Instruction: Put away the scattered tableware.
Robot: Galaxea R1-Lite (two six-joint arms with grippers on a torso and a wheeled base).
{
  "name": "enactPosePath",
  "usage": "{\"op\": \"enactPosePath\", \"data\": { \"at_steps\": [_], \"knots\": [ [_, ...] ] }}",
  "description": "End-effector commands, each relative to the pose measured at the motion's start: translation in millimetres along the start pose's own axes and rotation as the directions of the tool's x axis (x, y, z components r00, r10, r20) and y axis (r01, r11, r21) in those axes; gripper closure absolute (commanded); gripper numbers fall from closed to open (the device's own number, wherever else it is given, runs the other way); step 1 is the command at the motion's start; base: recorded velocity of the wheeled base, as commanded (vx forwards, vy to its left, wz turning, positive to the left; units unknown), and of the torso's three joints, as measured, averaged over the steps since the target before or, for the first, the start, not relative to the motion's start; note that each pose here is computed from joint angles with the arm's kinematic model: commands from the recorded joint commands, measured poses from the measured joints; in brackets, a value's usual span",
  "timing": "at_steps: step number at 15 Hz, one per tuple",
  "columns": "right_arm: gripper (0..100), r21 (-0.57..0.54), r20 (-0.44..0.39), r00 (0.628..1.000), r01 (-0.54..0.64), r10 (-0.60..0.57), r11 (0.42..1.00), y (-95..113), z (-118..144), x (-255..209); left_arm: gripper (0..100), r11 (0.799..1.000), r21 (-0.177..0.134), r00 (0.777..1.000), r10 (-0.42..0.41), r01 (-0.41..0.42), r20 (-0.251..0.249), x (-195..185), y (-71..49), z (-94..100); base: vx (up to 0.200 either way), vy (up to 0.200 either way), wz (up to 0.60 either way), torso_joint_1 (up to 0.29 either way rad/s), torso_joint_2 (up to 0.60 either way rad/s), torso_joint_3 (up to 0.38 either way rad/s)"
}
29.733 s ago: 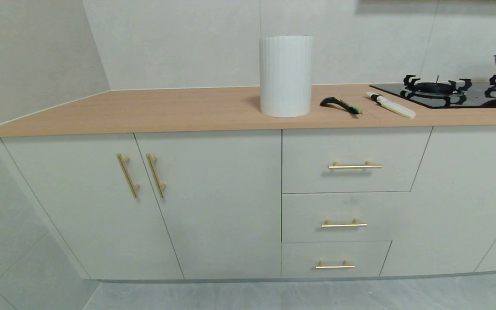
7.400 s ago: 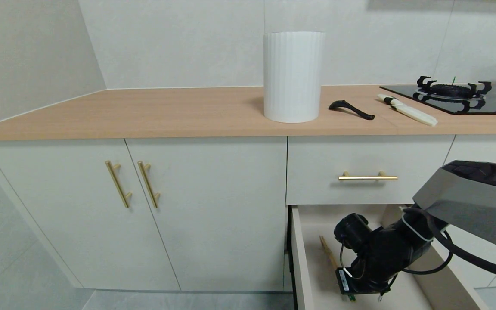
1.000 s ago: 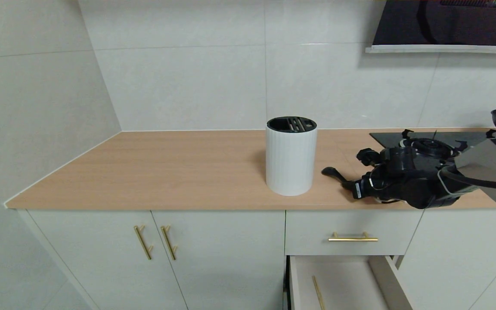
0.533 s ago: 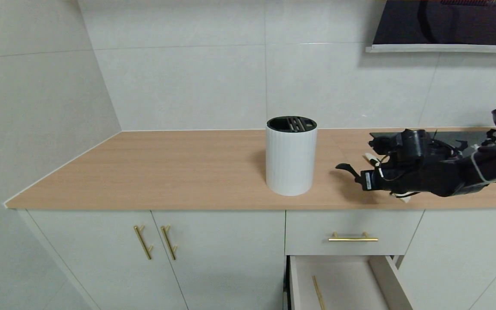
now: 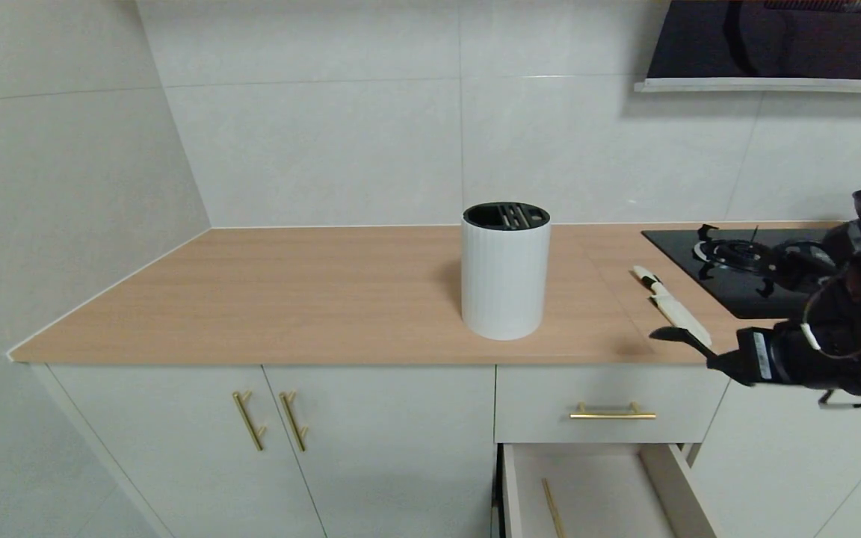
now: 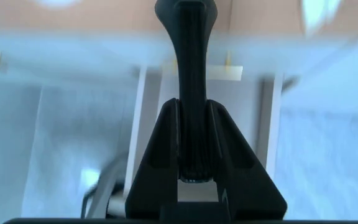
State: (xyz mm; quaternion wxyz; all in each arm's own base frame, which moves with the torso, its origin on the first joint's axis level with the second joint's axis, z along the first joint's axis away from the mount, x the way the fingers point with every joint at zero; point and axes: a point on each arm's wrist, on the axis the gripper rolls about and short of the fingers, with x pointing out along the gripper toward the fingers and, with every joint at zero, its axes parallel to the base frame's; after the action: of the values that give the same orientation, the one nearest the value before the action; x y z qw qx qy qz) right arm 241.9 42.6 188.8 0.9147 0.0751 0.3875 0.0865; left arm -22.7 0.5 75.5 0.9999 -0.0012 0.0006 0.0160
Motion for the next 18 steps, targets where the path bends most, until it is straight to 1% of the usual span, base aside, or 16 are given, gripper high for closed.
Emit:
{"op": "enactPosePath", "data": {
  "at_steps": [1,5,6,7,10,15,18],
  "knots": [
    [100,0.001,0.011,1.000,-0.014,0.014,1.000,-2,-30,-32,0,1.000,-0.001,1.000,0.002,-0.002,0.000,0,0.0,0.0,0.000,0.000,0.00,0.000,0.00,0.000],
    [100,-0.001,-0.086,0.996,0.006,-0.006,1.000,-6,-38,-9,0,1.000,-0.001,1.000,0.002,-0.002,0.000,0,0.0,0.0,0.000,0.000,0.00,0.000,0.00,0.000],
    [100,0.003,-0.125,0.992,0.017,-0.017,1.000,-8,-41,1,0,1.000,-0.001,1.000,0.000,0.000,0.000,0,0.0,0.0,0.000,0.000,0.00,0.000,0.00,0.000],
    [100,0.003,-0.140,0.990,0.028,-0.027,1.000,-9,-42,9,0,1.000,-0.001,1.000,0.000,0.000,0.000,0,0.0,0.0,0.000,0.000,0.00,0.000,0.00,0.000],
    [100,-0.001,-0.107,0.993,0.048,-0.048,0.999,-10,-41,16,0,1.000,-0.001,1.000,0.002,-0.002,0.000,0,0.0,0.0,0.000,0.000,0.00,0.000,0.00,0.000],
    [100,-0.002,-0.107,0.993,0.049,-0.049,0.999,-10,-42,16,0,1.000,-0.001,1.000,0.000,0.000,0.000,0,0.0,0.0,0.000,0.000,0.00,0.000,0.00,0.000],
    [100,-0.002,-0.107,0.993,0.049,-0.049,0.999,-10,-43,16,0,1.000,-0.001,1.000,0.000,0.000,0.000,0,0.0,0.0,0.000,0.000,0.00,-0.123,0.29,0.175]
  ]
}}
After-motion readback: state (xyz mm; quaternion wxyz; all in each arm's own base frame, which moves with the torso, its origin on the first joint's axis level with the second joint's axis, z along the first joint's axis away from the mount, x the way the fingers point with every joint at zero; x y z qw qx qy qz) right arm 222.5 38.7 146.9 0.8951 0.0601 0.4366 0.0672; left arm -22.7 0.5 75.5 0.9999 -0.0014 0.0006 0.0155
